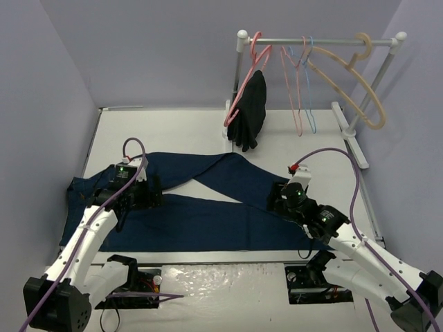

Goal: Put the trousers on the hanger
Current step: Flatten out the trousers at the center of the board.

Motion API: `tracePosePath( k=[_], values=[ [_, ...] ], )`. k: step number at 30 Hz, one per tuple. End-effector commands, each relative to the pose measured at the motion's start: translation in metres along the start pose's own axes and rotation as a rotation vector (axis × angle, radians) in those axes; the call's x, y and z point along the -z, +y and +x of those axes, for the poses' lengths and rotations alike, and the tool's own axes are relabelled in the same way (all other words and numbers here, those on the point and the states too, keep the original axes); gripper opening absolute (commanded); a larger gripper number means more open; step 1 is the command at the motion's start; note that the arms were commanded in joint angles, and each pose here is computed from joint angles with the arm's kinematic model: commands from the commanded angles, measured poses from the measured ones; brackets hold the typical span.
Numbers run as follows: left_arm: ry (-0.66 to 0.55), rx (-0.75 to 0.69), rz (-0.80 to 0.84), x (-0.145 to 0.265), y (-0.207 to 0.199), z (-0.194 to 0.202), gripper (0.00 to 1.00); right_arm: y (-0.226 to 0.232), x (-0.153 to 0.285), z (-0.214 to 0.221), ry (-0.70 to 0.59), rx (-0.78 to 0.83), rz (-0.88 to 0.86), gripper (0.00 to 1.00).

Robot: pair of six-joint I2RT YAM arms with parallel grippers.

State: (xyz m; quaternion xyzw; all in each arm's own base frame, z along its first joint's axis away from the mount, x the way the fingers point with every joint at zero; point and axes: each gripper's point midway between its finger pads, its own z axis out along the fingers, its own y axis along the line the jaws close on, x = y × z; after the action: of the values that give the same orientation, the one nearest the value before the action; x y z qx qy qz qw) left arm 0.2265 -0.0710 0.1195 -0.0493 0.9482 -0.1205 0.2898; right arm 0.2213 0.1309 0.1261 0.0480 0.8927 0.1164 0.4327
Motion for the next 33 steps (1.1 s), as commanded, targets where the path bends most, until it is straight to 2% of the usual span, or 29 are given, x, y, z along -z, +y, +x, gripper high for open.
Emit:
tracePosePath(
  k=[1, 8, 11, 17, 20, 23, 33],
  values=[
    [-0.055, -0.005, 0.032, 0.006, -0.011, -0.025, 0.78, -0.001, 0.002, -0.03, -0.059, -0.061, 0.098, 0.61],
    [-0.076, -0.008, 0.041, 0.008, -0.013, -0.03, 0.78, -0.012, -0.057, -0.054, 0.045, 0.027, 0.269, 0.64],
    [-0.073, -0.006, 0.051, 0.004, -0.015, -0.028, 0.78, -0.006, -0.088, -0.054, 0.096, 0.058, 0.212, 0.64],
    [-0.06, -0.015, 0.06, -0.002, -0.014, -0.021, 0.78, 0.024, -0.143, -0.066, 0.202, 0.36, 0.01, 0.69],
    [-0.065, -0.02, 0.06, -0.002, -0.014, -0.022, 0.78, 0.025, -0.161, -0.068, 0.205, 0.399, -0.031, 0.71],
    [-0.064, -0.023, 0.057, -0.002, -0.013, -0.022, 0.78, 0.029, -0.178, -0.069, 0.215, 0.388, -0.158, 0.73],
    [-0.049, -0.024, 0.06, -0.003, -0.014, -0.019, 0.78, 0.024, -0.217, -0.069, 0.222, 0.477, -0.245, 0.75]
  ],
)
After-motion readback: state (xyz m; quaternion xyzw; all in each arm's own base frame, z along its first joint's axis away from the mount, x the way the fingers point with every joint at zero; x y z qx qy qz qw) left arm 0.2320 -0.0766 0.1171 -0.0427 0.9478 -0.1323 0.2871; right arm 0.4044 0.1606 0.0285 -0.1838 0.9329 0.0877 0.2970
